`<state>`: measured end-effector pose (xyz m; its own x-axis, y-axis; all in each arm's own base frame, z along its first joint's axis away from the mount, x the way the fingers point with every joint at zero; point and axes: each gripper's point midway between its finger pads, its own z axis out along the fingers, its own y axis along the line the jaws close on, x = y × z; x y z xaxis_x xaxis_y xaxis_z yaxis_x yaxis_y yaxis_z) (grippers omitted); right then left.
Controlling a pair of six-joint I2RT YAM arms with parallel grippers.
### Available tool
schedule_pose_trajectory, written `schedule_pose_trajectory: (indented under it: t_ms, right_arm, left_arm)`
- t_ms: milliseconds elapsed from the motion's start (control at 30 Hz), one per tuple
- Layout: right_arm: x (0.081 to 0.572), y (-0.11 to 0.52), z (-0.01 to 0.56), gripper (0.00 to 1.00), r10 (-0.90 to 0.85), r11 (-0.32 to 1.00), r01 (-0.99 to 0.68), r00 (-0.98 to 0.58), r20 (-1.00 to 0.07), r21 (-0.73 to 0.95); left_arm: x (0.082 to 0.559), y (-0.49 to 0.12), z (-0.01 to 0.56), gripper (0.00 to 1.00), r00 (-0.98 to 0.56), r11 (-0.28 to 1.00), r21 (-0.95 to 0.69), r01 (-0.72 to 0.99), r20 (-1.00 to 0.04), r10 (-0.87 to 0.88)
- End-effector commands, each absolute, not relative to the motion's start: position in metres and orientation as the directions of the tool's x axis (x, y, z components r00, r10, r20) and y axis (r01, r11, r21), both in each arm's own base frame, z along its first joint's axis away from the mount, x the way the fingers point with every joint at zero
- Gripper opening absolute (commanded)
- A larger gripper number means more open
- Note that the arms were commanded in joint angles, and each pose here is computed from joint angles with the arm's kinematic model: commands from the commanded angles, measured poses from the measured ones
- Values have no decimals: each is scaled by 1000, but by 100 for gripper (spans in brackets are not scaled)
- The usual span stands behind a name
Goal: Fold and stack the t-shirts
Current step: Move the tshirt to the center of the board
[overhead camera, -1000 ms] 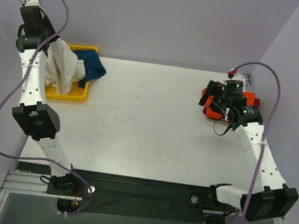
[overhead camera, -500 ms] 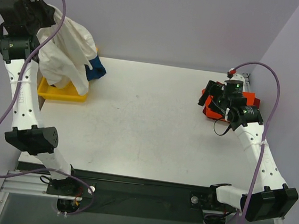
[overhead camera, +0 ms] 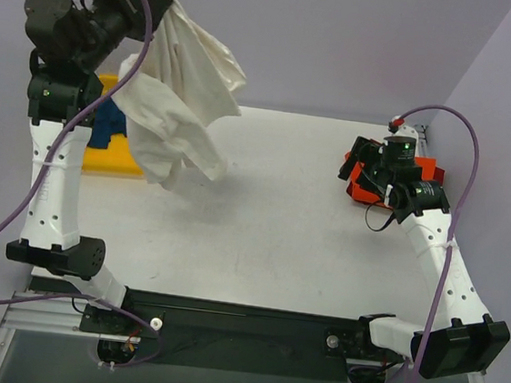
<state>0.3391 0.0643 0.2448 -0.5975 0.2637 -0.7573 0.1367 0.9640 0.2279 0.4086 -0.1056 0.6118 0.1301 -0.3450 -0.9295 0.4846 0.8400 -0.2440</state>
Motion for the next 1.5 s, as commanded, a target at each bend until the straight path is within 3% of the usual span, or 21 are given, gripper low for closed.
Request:
schedule_pose_trajectory:
  t_ms: [0,67,100,133,200,267,333,467,833,967,1100,1467]
  right_arm:
    - [342,62,261,90,289,957,141,-548,-785,254]
    - [340,62,257,90,291,956,143,-553,-781,255]
    - [337,61,250,90,290,957,149,-565,-772,250]
    - [337,64,245,90,288,957,139,-576,-765,255]
    - [334,70,232,90,276,958,114,-613,-740,263]
    - [331,80,219,90,263,956,79,-656,-707,283]
    - [327,87,203,90,249,956,64,-696,-673,287]
    - [319,101,181,89,189,961,8,-753,-631,277]
    - [316,149,134,87,40,954,-119,-857,-513,274]
    - [327,170,125,85,-7,946,-167,-865,-501,276]
    - [338,192,116,84,-54,938,-214,-868,-494,273]
    - [370,229,86,82,-154,937,-280,-868,-472,209]
  left_arm:
    - [407,-142,599,2,59,757,-304,578,-910,-411]
    - [422,-159,562,19,-32,745,-346,570,-916,-400]
    - [436,-162,534,34,-99,755,-381,533,-915,-392]
    - [454,-161,488,58,-195,777,-425,465,-905,-378]
    - [472,-145,410,68,-386,843,-474,255,-849,-361]
    - [483,-134,321,79,-577,903,-420,89,-761,-297]
    - [477,-135,254,82,-703,927,-373,37,-669,-241]
    - [438,-145,200,84,-788,938,-343,54,-592,-170]
    - [313,-246,148,81,-899,866,-442,235,-436,21]
    - [300,-257,124,79,-934,848,-501,170,-357,-24]
    - [293,-246,101,77,-955,887,-443,129,-297,-10]
    - [317,-233,80,77,-954,902,-416,114,-299,-18]
